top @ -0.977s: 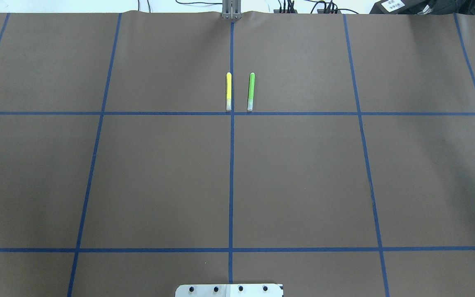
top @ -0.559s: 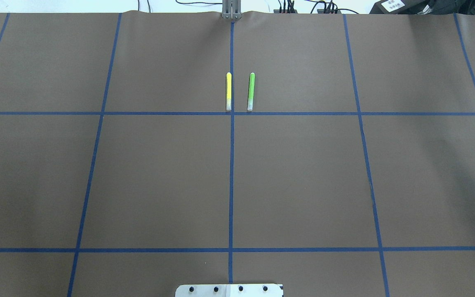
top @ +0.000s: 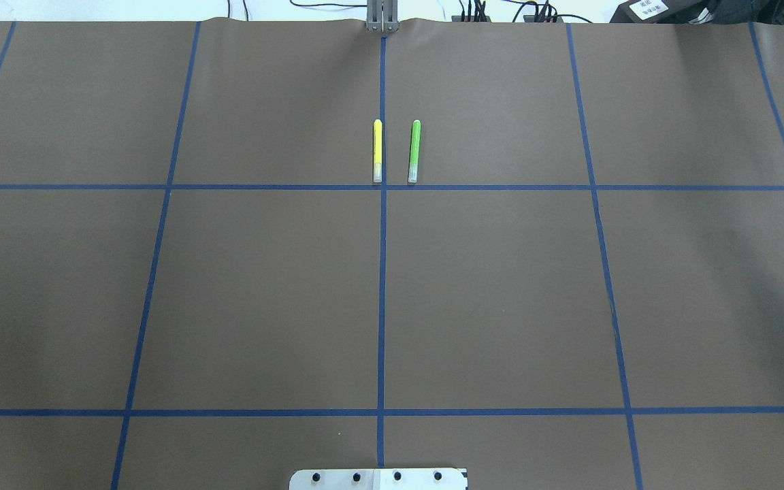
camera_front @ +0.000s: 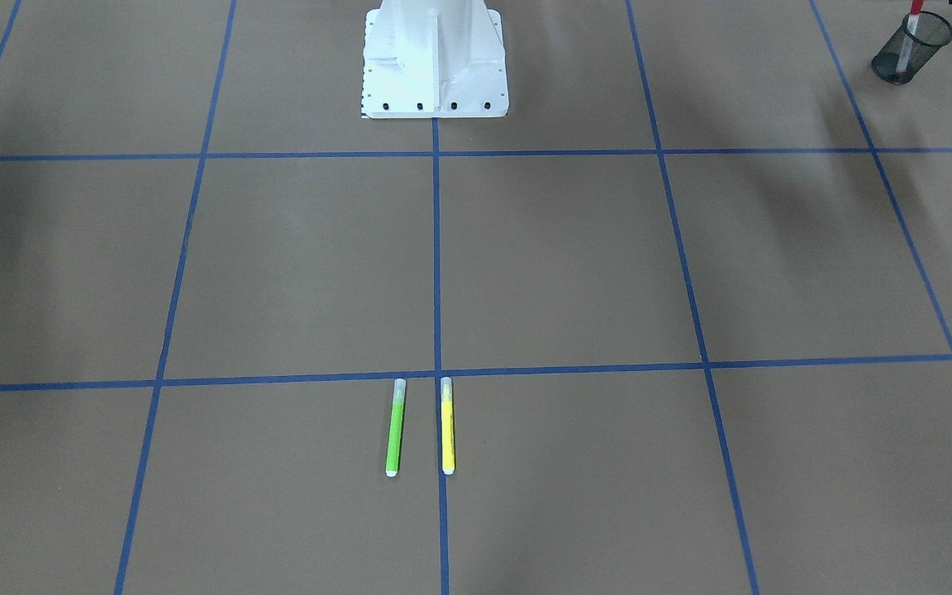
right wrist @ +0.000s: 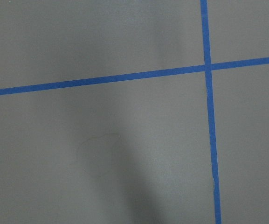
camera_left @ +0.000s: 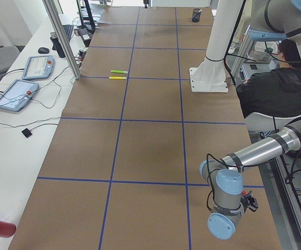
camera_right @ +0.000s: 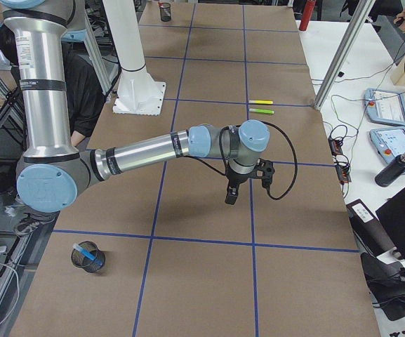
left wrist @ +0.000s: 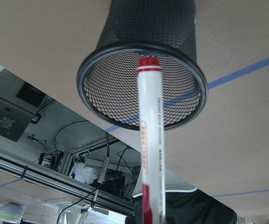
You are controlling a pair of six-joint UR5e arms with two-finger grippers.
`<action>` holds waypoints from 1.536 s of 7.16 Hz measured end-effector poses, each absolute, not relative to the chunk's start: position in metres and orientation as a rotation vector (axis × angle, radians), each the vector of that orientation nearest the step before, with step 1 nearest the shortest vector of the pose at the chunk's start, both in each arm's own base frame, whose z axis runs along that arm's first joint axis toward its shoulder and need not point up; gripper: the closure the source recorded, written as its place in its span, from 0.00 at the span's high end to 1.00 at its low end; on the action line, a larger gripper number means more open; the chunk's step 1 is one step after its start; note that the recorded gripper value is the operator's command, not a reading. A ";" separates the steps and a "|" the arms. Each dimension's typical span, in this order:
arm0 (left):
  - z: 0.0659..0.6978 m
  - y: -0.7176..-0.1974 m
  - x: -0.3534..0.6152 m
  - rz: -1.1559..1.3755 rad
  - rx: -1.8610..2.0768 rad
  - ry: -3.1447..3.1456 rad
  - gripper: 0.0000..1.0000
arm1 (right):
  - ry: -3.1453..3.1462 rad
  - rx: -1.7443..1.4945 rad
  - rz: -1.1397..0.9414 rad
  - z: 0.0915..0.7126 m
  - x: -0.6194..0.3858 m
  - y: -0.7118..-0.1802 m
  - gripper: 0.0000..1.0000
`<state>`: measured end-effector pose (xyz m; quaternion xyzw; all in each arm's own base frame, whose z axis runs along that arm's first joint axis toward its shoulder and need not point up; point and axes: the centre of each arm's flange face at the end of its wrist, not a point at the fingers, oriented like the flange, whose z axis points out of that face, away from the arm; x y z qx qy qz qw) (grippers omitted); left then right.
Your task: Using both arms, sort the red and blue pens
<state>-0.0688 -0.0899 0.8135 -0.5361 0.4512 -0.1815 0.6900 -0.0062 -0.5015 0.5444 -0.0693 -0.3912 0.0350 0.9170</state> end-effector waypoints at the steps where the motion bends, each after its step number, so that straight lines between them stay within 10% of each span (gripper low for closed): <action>1: 0.815 -0.092 -0.069 -0.401 -1.190 1.019 1.00 | -0.806 -0.140 0.071 0.543 -0.006 -0.501 0.99; 11: 0.606 -0.449 -0.107 -0.187 -0.404 0.877 1.00 | -0.820 -0.066 0.049 0.499 -0.007 -0.488 0.99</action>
